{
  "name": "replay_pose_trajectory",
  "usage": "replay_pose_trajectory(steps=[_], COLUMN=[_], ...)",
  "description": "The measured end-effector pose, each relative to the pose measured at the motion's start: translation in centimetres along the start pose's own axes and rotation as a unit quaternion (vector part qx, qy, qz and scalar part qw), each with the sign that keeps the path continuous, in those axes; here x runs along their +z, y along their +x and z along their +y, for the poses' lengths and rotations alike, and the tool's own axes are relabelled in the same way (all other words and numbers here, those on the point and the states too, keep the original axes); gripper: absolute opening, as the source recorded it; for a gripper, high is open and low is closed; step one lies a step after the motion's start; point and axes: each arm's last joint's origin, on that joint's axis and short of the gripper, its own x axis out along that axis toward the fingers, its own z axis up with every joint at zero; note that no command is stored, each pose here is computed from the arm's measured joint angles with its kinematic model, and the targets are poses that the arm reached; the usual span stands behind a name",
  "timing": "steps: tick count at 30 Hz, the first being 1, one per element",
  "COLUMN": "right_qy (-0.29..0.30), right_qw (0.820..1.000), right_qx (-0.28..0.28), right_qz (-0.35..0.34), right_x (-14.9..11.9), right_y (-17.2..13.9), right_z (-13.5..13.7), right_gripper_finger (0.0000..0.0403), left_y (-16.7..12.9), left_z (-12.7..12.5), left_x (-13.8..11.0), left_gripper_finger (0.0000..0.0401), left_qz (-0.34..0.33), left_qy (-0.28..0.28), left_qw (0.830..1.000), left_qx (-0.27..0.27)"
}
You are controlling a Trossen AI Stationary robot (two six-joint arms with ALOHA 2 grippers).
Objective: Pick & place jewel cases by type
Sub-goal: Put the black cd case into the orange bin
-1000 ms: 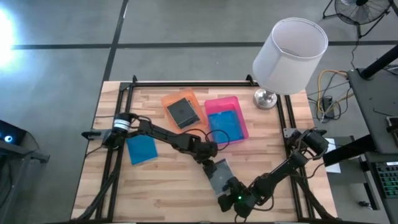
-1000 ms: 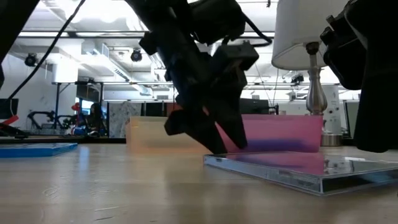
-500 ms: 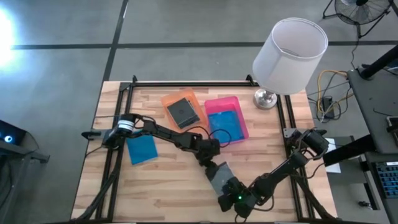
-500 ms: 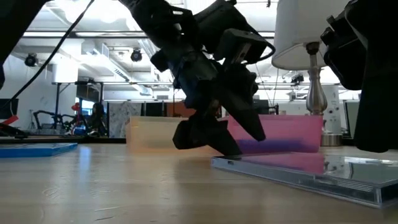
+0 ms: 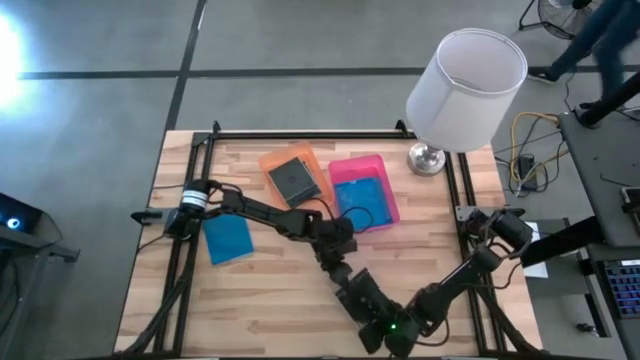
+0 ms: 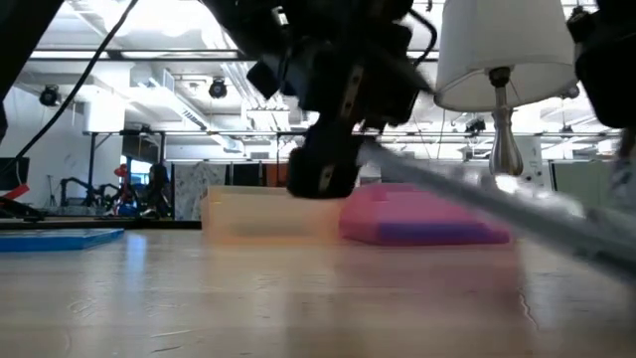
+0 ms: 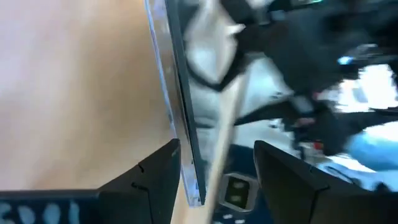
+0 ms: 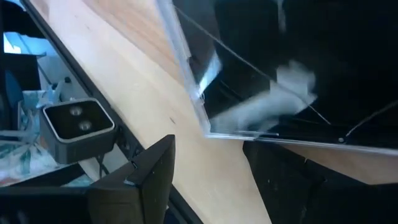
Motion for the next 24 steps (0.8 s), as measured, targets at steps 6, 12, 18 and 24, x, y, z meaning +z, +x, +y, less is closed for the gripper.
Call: replay_pose_trajectory(steps=[6, 12, 18, 24], right_qy=[-0.007, -0.021, -0.028, -0.017], right_qw=[1.0, 1.0, 1.0, 1.0], right_qx=[0.001, 0.001, 0.002, 0.003], right_qz=[0.003, 0.003, -0.002, -0.005], right_x=[-0.4, -0.4, -0.3, -0.2], right_y=[-0.1, -0.1, -0.1, -0.1], right_z=[-0.1, -0.1, -0.1, 0.0], right_gripper_finger=[0.0203, 0.0203, 0.0203, 0.0203], left_y=[0.0, 0.7, 3.3, 3.0], left_z=[-2.5, -3.4, -2.5, -2.4], left_x=[0.5, 0.1, -1.2, -0.7], left_gripper_finger=[0.0186, 0.0186, 0.0186, 0.0186], left_qz=[-0.009, -0.02, -0.011, -0.049], left_qy=[0.02, 0.026, -0.003, -0.005], left_qw=[0.995, 0.992, 0.995, 0.996], left_qx=[-0.102, -0.12, -0.1, -0.08])
